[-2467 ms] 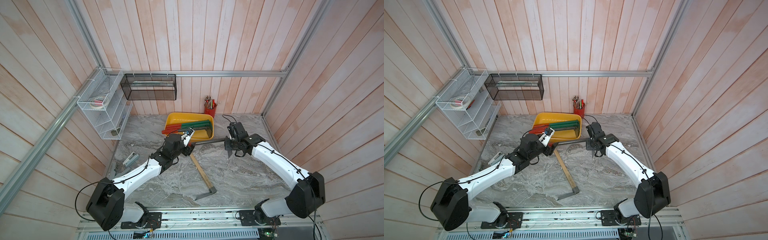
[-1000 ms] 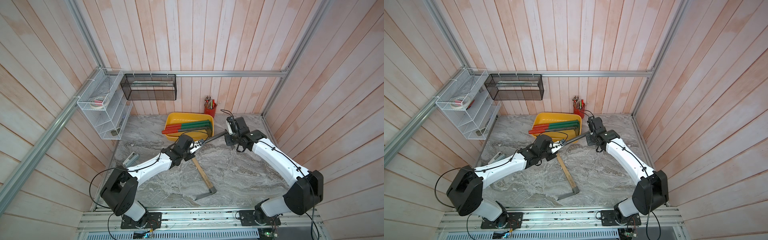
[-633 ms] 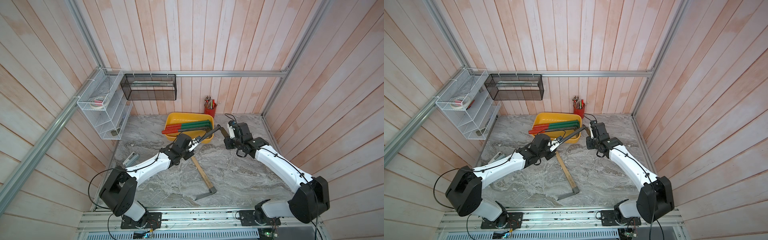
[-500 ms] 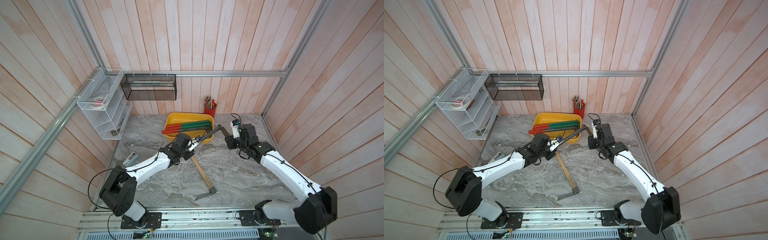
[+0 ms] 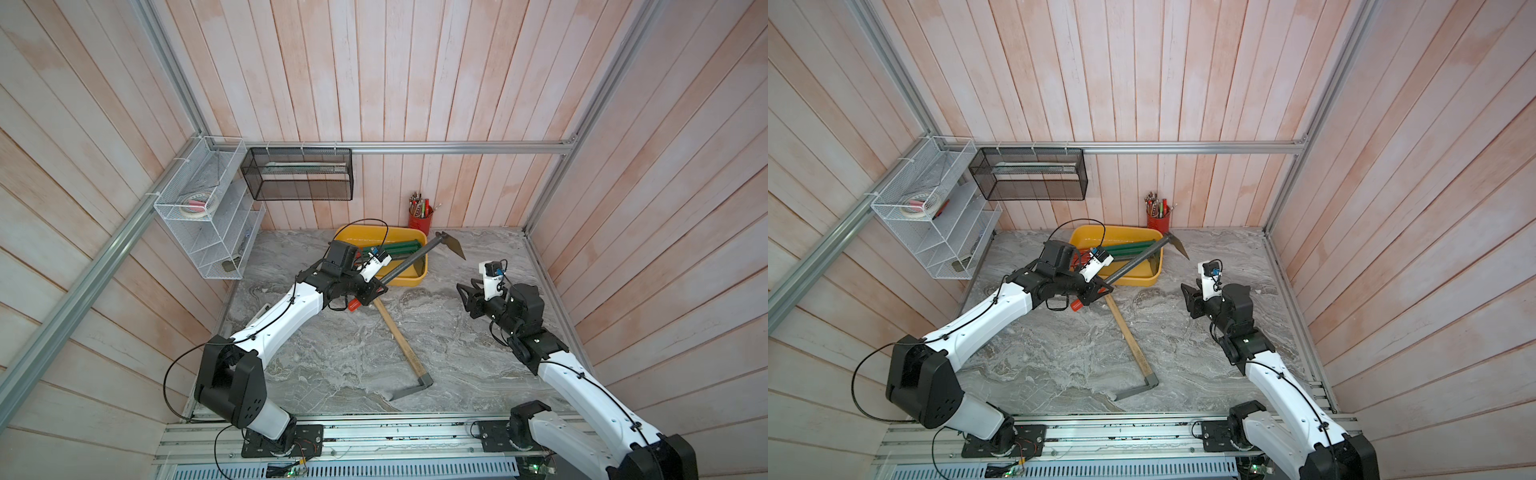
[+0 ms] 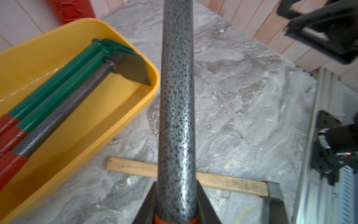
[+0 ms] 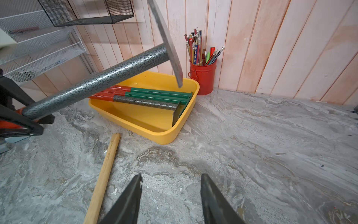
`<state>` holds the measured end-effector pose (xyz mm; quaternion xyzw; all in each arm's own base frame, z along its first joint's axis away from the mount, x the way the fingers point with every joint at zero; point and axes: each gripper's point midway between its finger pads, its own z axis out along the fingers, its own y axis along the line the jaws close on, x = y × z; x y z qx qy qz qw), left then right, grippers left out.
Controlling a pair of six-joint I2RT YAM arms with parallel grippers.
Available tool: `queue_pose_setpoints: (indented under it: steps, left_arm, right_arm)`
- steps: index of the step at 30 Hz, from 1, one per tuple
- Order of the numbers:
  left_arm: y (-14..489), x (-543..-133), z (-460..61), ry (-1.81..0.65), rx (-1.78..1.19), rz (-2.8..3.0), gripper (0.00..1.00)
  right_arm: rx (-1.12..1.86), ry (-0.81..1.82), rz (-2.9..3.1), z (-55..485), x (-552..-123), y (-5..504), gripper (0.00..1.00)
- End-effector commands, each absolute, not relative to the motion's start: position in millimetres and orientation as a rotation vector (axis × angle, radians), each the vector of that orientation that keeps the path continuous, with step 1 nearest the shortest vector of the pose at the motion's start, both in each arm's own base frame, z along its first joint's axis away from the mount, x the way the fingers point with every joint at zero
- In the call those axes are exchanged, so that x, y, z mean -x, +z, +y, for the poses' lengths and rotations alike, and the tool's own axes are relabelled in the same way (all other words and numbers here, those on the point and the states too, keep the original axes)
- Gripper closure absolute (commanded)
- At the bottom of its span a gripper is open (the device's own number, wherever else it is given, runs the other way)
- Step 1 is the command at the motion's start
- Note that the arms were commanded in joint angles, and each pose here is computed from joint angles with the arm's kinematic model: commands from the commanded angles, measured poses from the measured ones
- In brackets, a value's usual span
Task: Put the small hoe into the storage box
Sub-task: Place the hoe in the storage box.
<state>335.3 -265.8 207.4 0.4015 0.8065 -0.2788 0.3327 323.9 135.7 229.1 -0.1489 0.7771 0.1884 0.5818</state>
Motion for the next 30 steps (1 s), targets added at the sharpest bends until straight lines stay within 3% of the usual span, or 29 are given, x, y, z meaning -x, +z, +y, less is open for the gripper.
queue_pose_setpoints:
  steps: [1,10,14,19,27,30]
  left_arm:
    - [238,-314,-282,-0.944,-1.094,2.029,1.0]
    - [241,-303,-284,-1.023,-1.09,2.023,1.0]
    - [246,-298,-287,-1.066,-1.102,2.011,1.0]
    - [244,-293,-292,-1.101,-1.106,2.005,1.0]
    - [236,-291,-297,-1.129,-1.121,2.027,1.0]
    - [237,-291,-298,-1.131,-1.12,2.021,1.0]
  right_arm:
    - [0.401,0.414,1.603,141,-331,275,0.48]
    - [0.427,0.296,1.463,137,-345,300,0.49]
    - [0.438,0.307,1.443,143,-354,301,0.57]
    - [0.446,0.333,1.4,149,-358,309,0.77]
    - [0.461,0.309,1.345,150,-358,325,0.78]
    - [0.472,0.316,1.345,152,-359,326,0.85]
